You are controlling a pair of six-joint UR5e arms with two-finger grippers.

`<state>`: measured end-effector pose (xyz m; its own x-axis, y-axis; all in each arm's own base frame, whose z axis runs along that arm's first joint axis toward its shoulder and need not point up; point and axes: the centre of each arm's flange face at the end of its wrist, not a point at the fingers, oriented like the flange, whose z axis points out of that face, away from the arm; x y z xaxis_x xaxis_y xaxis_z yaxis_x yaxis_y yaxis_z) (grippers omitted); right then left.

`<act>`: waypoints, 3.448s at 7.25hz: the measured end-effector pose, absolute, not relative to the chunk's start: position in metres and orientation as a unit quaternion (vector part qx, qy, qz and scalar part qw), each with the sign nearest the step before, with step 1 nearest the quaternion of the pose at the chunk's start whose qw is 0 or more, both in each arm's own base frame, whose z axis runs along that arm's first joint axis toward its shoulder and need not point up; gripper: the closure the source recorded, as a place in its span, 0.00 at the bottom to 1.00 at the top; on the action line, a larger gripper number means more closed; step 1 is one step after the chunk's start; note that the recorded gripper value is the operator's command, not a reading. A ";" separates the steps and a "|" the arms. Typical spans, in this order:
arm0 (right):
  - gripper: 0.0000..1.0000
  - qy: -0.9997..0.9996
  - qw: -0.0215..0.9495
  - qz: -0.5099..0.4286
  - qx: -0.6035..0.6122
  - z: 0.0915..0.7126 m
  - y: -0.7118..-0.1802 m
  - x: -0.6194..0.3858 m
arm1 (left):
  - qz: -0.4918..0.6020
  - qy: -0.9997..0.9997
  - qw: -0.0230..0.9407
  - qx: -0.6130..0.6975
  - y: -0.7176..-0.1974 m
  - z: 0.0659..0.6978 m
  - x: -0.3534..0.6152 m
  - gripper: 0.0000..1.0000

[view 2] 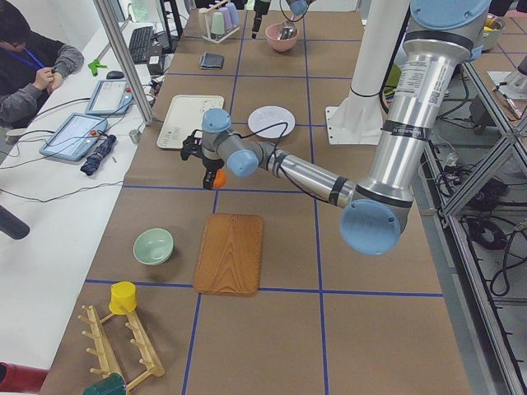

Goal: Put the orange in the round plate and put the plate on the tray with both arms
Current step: 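Carry the orange onto the white plate with the left gripper while the right gripper approaches, then withdraw the left gripper while the right gripper moves to the plate rim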

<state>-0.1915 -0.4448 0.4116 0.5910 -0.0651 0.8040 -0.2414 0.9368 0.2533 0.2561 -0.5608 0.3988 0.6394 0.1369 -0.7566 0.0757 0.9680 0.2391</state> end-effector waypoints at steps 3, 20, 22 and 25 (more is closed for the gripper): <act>0.04 -0.524 0.831 0.130 0.136 0.395 -0.431 -0.218 | -0.052 0.409 0.907 0.085 -0.517 0.251 0.414 1.00; 0.05 -0.640 0.694 0.316 0.092 0.350 -0.314 -0.390 | 0.043 0.382 0.917 0.111 -0.501 0.232 0.405 0.02; 0.05 -0.647 0.677 0.344 0.072 0.344 -0.290 -0.413 | 0.107 0.340 0.927 0.118 -0.559 0.325 0.280 0.02; 0.00 -0.656 0.664 0.354 0.059 0.335 -0.255 -0.442 | 0.189 0.304 0.927 0.109 -0.599 0.483 0.083 0.02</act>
